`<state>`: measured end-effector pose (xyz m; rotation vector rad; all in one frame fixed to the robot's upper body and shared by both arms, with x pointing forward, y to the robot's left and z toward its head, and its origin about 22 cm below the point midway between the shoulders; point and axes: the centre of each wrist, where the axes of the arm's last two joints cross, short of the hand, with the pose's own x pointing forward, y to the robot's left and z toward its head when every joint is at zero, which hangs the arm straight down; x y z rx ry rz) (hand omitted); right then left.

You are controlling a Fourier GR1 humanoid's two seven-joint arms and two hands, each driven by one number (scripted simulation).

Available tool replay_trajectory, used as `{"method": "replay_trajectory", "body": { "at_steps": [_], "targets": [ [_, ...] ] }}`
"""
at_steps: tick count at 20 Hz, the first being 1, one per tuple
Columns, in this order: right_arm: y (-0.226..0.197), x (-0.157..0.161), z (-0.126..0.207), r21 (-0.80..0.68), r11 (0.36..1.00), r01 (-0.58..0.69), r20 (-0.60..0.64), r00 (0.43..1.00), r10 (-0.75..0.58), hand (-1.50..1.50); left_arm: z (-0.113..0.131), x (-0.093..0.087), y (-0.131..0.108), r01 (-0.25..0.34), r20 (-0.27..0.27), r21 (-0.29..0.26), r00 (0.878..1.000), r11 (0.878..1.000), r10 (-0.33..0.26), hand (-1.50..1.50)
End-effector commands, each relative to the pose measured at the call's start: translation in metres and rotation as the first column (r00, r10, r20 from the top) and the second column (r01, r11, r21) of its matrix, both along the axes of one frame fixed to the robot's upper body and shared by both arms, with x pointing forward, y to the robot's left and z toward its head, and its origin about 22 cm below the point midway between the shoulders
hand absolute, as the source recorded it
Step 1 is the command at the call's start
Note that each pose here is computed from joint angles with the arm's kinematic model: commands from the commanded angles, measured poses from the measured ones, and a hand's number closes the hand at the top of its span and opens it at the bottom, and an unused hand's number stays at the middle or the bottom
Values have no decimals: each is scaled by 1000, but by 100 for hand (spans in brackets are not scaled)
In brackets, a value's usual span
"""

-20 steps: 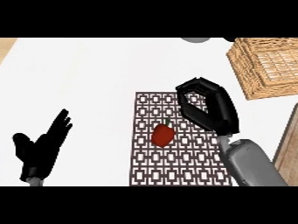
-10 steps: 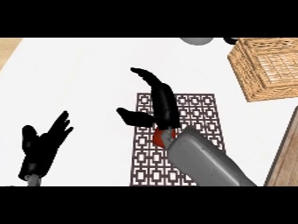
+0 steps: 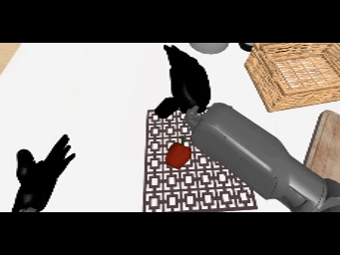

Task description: Pick the bell pepper from the placemat and place it in the basket

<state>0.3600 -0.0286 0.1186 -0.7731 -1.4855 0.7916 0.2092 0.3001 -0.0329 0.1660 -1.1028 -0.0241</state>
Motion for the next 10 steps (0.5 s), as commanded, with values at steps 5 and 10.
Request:
{"method": "replay_trajectory", "body": {
  "at_steps": [5,10],
  "targets": [
    [39,-17,107,-288,957,-37,-240,970,-35,-150,-19,-18,-1,-29,-116,-4,993,1000,29,0],
    [34,-18,142,-359,928,-100,-418,906,-64,-150,-20,-26,7,-57,-120,-10,991,998,55,0]
  ]
}}
